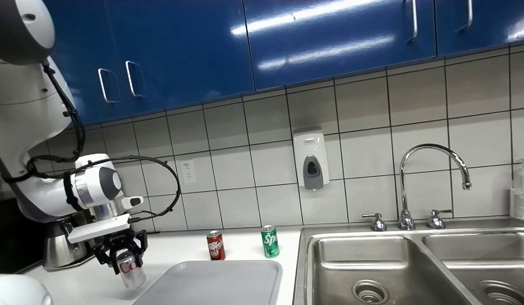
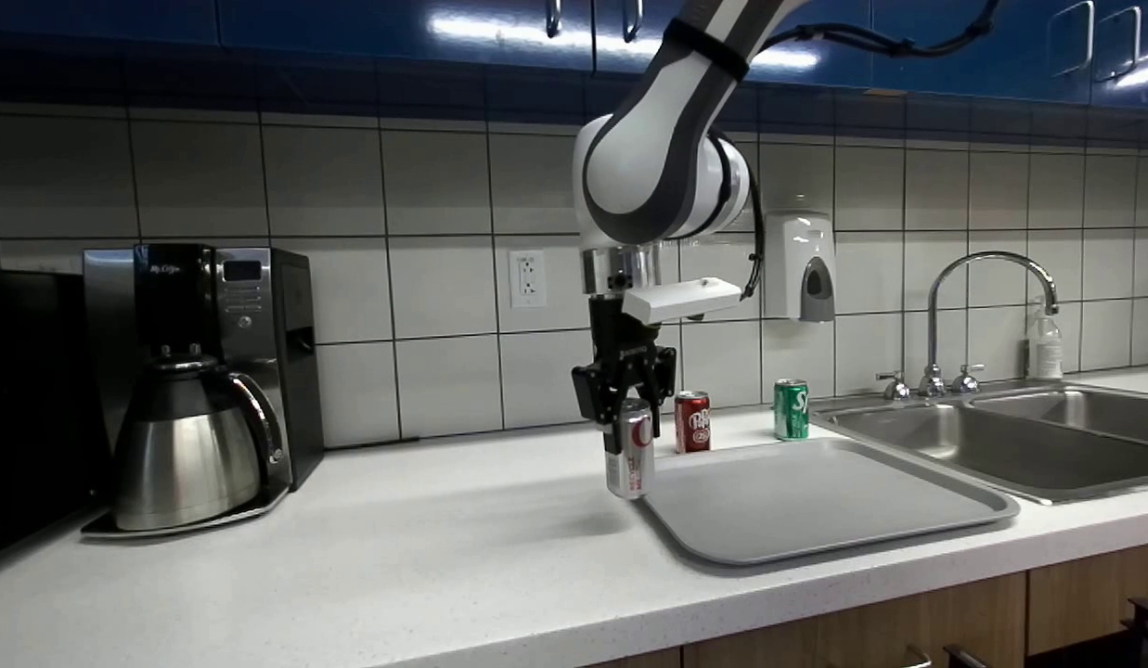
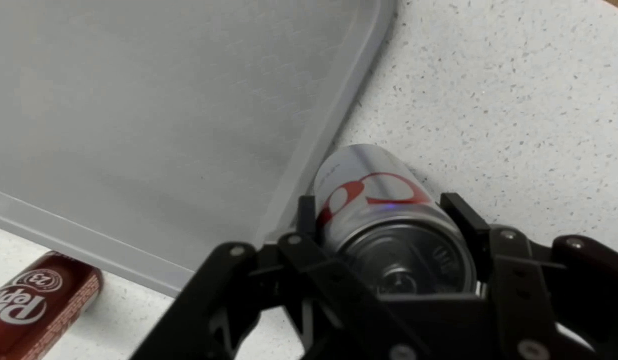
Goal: Put the cans on the grey tray
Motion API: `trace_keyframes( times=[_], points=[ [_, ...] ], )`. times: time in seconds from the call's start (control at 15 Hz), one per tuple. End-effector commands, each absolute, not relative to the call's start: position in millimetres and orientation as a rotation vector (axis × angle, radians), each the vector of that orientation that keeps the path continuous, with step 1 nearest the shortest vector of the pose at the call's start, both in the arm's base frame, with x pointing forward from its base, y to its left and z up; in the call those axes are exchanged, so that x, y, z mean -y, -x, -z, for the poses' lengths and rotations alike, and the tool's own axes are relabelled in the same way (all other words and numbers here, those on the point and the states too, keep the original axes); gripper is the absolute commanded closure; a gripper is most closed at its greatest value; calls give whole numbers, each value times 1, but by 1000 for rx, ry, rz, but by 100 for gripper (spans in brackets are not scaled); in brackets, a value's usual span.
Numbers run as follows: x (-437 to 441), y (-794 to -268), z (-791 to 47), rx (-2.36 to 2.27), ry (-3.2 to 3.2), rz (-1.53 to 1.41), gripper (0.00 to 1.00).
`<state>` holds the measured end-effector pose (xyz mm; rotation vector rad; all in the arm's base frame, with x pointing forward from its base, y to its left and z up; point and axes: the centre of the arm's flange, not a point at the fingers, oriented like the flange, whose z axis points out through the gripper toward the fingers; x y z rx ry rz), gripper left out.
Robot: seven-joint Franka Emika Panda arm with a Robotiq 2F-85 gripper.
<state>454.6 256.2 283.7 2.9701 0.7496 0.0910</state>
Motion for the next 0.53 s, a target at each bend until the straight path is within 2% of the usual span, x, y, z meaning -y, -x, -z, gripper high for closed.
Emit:
trace_keyframes(
  times=[0.0,0.47],
  points=[
    [-233,-441,-294,-663,-2954,-105,62],
    [-199,-432,-290,-532,-2971,-82,62]
  ],
)
